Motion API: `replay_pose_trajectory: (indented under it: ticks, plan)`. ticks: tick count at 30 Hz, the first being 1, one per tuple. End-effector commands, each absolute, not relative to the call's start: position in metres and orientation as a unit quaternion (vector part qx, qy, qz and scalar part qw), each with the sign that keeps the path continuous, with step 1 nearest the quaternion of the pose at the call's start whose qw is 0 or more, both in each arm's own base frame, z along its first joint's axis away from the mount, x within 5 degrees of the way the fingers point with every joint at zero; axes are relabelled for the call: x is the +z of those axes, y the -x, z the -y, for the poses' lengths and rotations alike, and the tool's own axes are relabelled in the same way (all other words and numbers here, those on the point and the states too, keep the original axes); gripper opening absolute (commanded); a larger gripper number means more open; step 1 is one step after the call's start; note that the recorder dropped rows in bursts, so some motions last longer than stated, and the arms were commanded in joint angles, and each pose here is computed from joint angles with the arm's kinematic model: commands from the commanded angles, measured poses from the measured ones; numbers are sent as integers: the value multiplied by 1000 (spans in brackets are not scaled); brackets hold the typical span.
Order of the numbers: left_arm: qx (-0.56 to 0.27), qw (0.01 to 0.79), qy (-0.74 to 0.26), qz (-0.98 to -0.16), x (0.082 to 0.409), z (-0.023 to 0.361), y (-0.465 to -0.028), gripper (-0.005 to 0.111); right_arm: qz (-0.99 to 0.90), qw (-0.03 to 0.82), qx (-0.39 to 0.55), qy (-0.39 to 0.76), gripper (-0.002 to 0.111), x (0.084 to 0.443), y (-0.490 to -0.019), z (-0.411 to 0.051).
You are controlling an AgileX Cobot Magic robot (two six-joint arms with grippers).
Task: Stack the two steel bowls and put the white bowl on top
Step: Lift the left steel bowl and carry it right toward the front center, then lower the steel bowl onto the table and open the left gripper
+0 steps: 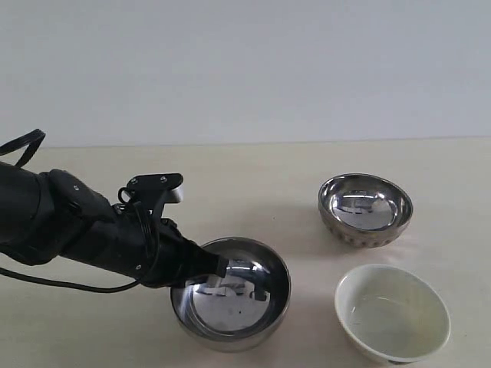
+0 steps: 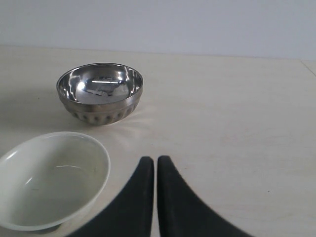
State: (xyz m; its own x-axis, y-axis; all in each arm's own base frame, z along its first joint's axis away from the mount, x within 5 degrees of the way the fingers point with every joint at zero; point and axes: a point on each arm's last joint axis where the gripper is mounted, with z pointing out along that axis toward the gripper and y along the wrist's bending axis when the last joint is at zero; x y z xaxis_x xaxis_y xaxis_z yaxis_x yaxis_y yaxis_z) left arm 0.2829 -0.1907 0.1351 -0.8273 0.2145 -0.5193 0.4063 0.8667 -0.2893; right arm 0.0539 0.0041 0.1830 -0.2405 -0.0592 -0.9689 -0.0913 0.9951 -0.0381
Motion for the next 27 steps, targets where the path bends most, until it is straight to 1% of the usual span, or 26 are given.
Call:
replay_pose_trajectory:
  ticks: [1,10,16,27]
  plan:
    - [-207,238,-167,-934,138,192,-280,4,-784,619,11,47,0,184,-54,-4]
    - [-203,236,-176,-934,136,192,-280,4,-784,619,11,47,0,184,-54,-4]
    - [-196,222,-176,-939,125,192,-280,4,-784,619,13,45,0,184,-54,-4]
    - [-188,233,-170,-939,125,191,-282,4,-784,619,13,45,0,184,-54,-4]
